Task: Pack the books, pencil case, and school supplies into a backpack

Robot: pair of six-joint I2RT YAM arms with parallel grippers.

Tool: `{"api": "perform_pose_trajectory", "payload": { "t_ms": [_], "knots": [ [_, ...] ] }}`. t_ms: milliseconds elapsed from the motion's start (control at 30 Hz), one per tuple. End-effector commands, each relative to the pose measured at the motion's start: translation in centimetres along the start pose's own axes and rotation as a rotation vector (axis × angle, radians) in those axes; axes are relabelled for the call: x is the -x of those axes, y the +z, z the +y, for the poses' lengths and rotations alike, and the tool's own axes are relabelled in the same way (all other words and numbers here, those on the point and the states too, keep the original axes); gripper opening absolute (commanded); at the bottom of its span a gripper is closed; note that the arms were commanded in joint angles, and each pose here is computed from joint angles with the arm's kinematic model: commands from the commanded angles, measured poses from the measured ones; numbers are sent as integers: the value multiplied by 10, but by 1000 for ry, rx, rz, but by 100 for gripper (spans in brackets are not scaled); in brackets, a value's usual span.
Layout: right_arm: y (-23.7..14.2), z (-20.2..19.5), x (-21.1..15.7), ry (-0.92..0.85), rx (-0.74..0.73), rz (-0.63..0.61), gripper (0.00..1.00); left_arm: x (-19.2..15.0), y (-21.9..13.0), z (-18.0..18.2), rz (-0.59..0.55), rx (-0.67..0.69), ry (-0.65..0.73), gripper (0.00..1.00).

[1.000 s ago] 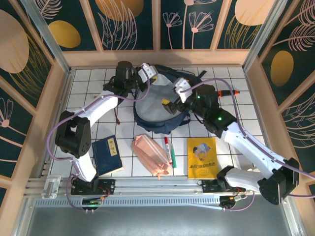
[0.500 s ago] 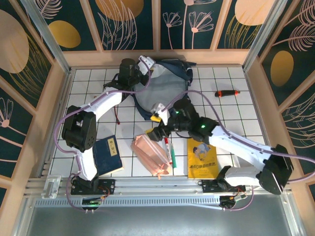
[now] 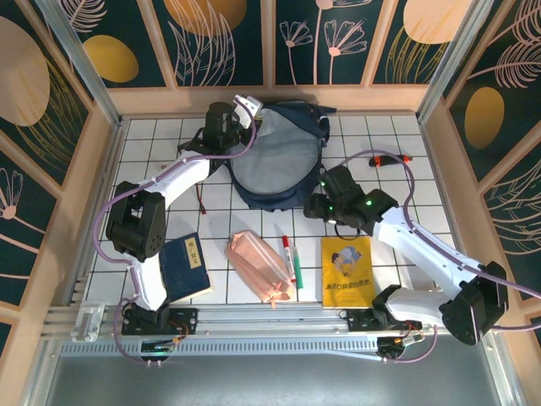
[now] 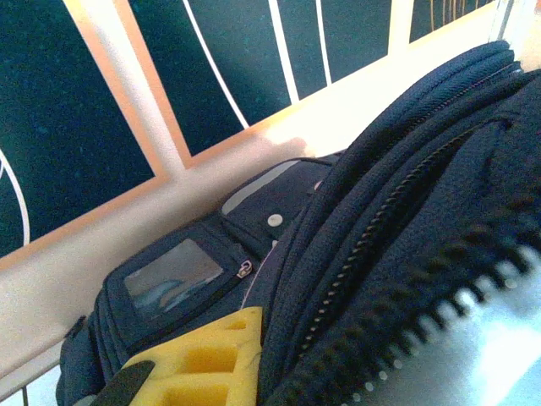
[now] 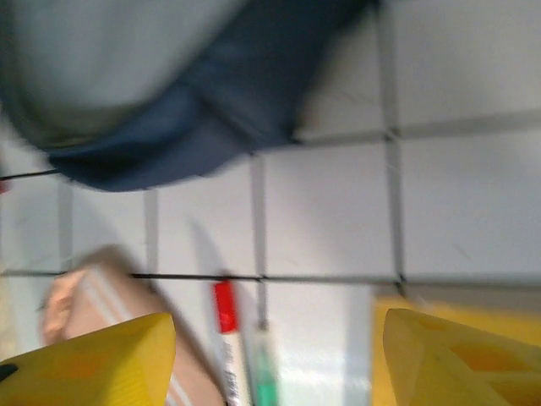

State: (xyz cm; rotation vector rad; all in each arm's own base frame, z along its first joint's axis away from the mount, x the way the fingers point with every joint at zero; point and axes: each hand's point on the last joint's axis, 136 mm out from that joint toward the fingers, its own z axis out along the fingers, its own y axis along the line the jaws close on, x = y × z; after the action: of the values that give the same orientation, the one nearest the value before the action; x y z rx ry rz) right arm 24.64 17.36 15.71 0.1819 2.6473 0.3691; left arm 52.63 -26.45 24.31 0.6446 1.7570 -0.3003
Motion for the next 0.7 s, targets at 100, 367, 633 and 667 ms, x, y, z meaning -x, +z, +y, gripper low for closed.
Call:
{"api": "perform_pose_trajectory", "payload": {
  "t_ms": [100, 367, 633, 667],
  "knots": [
    [10, -82, -83, 441, -343, 226, 72, 42, -21, 12, -133, 47, -64, 0],
    [46, -98, -112, 550, -194, 312, 88, 33, -29, 8, -135, 38, -77, 0],
    [80, -111, -91, 479, -196, 227, 75, 23, -31, 5, -120, 30, -82, 0],
    [84, -111, -84, 475, -182, 209, 75, 22, -30, 4, -118, 28, -84, 0]
  ]
}}
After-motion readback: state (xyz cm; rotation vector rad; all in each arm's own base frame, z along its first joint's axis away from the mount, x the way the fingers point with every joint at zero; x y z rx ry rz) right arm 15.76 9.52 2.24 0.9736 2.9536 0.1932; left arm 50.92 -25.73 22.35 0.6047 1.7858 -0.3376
